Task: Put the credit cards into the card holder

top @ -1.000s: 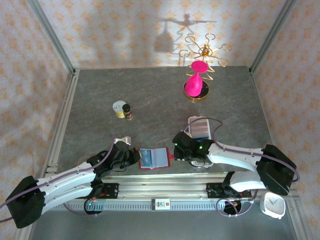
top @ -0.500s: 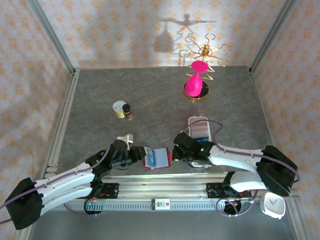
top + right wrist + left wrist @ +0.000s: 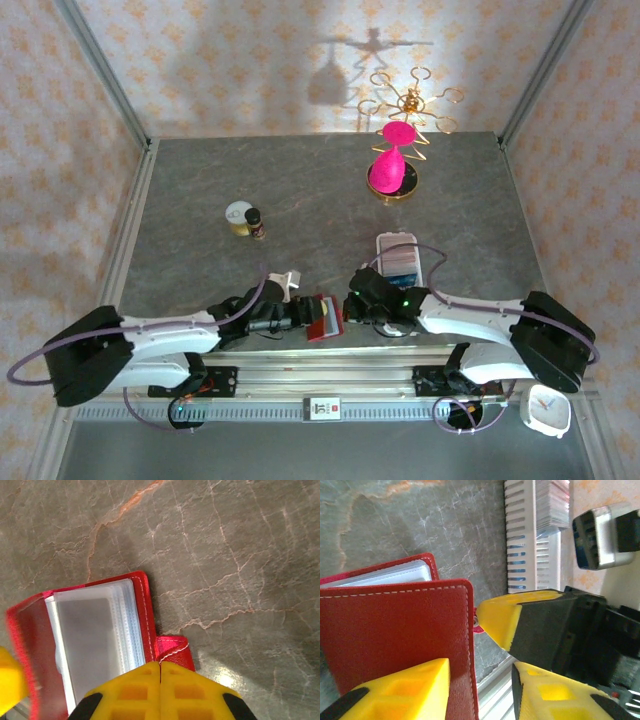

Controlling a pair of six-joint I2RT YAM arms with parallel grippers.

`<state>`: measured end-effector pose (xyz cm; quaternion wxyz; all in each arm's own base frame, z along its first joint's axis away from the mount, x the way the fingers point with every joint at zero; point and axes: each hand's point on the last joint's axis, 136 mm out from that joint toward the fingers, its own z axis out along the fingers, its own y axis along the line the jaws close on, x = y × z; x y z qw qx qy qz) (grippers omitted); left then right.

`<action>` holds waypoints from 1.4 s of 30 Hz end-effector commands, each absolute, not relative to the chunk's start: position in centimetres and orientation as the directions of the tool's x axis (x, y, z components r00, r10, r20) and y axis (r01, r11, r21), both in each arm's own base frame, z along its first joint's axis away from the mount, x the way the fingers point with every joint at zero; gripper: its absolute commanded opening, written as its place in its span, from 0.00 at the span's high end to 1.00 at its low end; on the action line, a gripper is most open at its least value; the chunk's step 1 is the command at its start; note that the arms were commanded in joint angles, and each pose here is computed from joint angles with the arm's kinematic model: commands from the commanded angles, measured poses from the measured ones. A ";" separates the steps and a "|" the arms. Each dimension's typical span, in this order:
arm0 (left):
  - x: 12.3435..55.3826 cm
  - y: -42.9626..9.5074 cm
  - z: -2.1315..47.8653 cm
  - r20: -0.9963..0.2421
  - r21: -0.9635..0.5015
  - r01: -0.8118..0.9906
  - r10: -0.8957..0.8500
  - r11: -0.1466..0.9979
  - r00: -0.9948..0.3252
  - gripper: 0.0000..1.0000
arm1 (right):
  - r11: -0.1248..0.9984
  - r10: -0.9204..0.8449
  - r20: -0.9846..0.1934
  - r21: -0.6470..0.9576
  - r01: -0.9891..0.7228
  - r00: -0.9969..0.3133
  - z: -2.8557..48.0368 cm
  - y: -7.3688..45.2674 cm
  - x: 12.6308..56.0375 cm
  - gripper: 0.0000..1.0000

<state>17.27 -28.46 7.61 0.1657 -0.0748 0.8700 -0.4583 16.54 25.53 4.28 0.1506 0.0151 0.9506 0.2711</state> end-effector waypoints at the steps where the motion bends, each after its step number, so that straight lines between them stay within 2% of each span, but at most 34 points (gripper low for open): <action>1: 17.8 -30.3 8.6 -0.227 -0.850 0.054 -0.272 0.523 -0.935 0.70 | 0.838 0.135 -0.279 0.545 -0.041 -0.951 4.6 25.5 16.5 1.00; 4: 17.8 -29.9 7.0 -0.223 -0.831 0.036 -0.274 0.555 -0.936 0.78 | 0.827 0.141 -0.283 0.561 -0.044 -0.949 4.9 25.7 16.5 1.00; 7: 18.1 -29.0 5.7 -0.235 -0.803 0.014 -0.296 0.595 -0.926 0.94 | 0.810 0.145 -0.280 0.585 -0.049 -0.949 5.3 26.1 16.5 1.00; 9: 18.3 -28.4 5.3 -0.245 -0.791 0.001 -0.316 0.612 -0.917 1.00 | 0.803 0.143 -0.277 0.593 -0.051 -0.950 5.4 26.3 16.4 1.00; 15: 19.3 -24.7 4.6 -0.340 -0.684 -0.047 -0.375 0.728 -0.862 1.00 | 0.784 0.143 -0.272 0.618 -0.058 -0.952 6.0 26.9 16.4 1.00; 18: 19.1 -24.0 4.9 -0.361 -0.674 -0.036 -0.371 0.738 -0.855 1.00 | 0.777 0.142 -0.274 0.626 -0.064 -0.951 6.2 27.1 16.4 1.00; 23: 18.3 -23.9 4.2 -0.331 -0.681 -0.043 -0.359 0.731 -0.873 1.00 | 0.774 0.143 -0.273 0.630 -0.064 -0.951 6.3 27.2 16.5 1.00; 31: 16.8 -26.8 5.1 -0.297 -0.733 0.026 -0.285 0.679 -0.911 1.00 | 0.769 0.135 -0.271 0.635 -0.072 -0.953 6.4 27.4 16.4 1.00; 37: 17.0 -26.0 2.8 -0.295 -0.671 -0.014 -0.285 0.741 -0.912 1.00 | 0.769 0.140 -0.285 0.634 -0.077 -0.948 7.0 27.1 16.5 1.00; 42: 16.9 -26.4 2.2 -0.276 -0.663 -0.023 -0.274 0.748 -0.921 1.00 | 0.769 0.108 -0.272 0.633 -0.093 -0.956 7.0 27.5 16.1 1.00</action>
